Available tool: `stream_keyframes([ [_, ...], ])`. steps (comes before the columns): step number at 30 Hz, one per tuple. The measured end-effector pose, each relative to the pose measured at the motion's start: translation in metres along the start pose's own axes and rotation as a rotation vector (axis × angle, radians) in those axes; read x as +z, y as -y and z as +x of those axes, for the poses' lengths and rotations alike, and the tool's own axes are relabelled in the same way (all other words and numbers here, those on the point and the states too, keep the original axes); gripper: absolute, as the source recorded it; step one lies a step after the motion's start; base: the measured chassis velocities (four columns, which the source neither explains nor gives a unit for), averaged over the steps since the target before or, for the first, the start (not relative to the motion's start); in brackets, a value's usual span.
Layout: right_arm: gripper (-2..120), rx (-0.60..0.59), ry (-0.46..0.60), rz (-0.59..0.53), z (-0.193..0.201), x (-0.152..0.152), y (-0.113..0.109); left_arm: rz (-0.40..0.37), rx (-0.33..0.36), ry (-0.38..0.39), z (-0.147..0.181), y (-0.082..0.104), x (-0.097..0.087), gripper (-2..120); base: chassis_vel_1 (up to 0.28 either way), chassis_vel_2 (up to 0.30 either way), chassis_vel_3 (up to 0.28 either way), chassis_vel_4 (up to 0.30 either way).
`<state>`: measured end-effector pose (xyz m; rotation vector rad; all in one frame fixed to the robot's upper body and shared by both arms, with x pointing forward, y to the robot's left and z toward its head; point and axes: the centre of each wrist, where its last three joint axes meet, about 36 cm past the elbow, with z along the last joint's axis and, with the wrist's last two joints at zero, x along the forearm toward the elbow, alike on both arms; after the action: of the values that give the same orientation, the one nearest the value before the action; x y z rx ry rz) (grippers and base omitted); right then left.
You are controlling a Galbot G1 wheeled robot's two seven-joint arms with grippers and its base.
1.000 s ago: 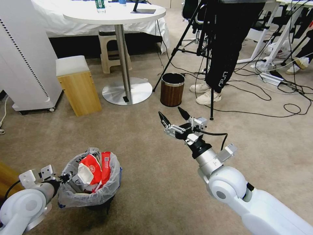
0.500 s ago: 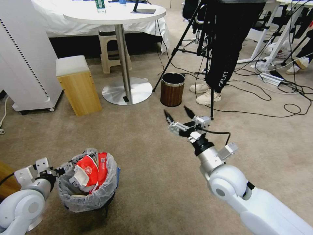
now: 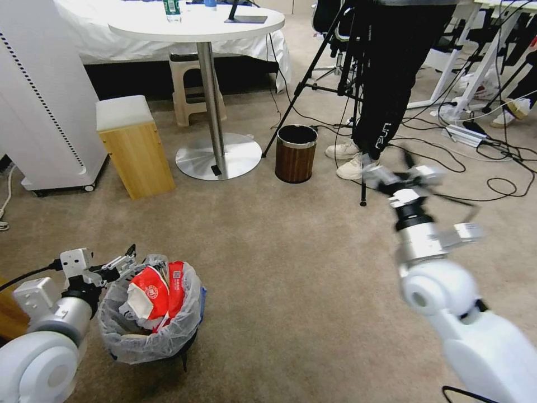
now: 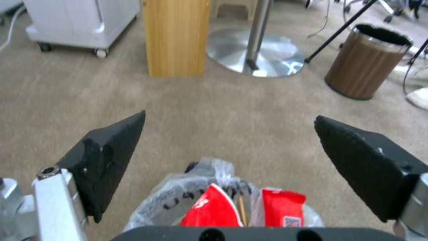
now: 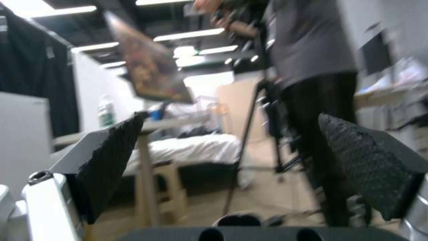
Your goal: Pick up the trash bin and place the garbage on the floor into it.
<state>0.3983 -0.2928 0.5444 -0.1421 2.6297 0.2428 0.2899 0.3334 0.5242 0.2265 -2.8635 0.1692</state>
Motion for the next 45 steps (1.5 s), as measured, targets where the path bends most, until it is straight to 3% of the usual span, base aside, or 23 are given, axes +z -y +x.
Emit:
stream_keyframes([
  [7,100,0.094,0.054,0.109,0.030,-0.029,0.027,-0.023,0.017,0.025,0.016,0.011,-0.003,100,0.000,0.000,0.000,0.000],
  [18,100,0.206,0.031,0.190,0.076,-0.030,0.032,-0.073,0.000,0.053,0.020,0.013,0.011,100,0.000,0.000,0.000,0.000],
  [24,100,0.284,0.006,0.194,0.102,-0.021,0.030,-0.060,0.028,0.113,0.006,0.005,0.026,100,0.000,0.000,0.000,0.000],
  [27,100,0.333,-0.013,0.162,0.119,-0.012,0.026,-0.049,0.090,0.153,-0.010,-0.004,0.037,100,0.000,0.000,0.000,0.000],
  [35,100,0.392,-0.074,0.142,0.144,0.008,0.020,-0.041,0.152,0.186,-0.033,-0.025,0.066,100,0.000,0.000,0.000,0.000],
  [45,100,0.404,-0.135,0.121,0.158,0.041,0.008,-0.058,0.174,0.181,-0.036,-0.032,0.072,100,0.000,0.000,0.000,0.000],
])
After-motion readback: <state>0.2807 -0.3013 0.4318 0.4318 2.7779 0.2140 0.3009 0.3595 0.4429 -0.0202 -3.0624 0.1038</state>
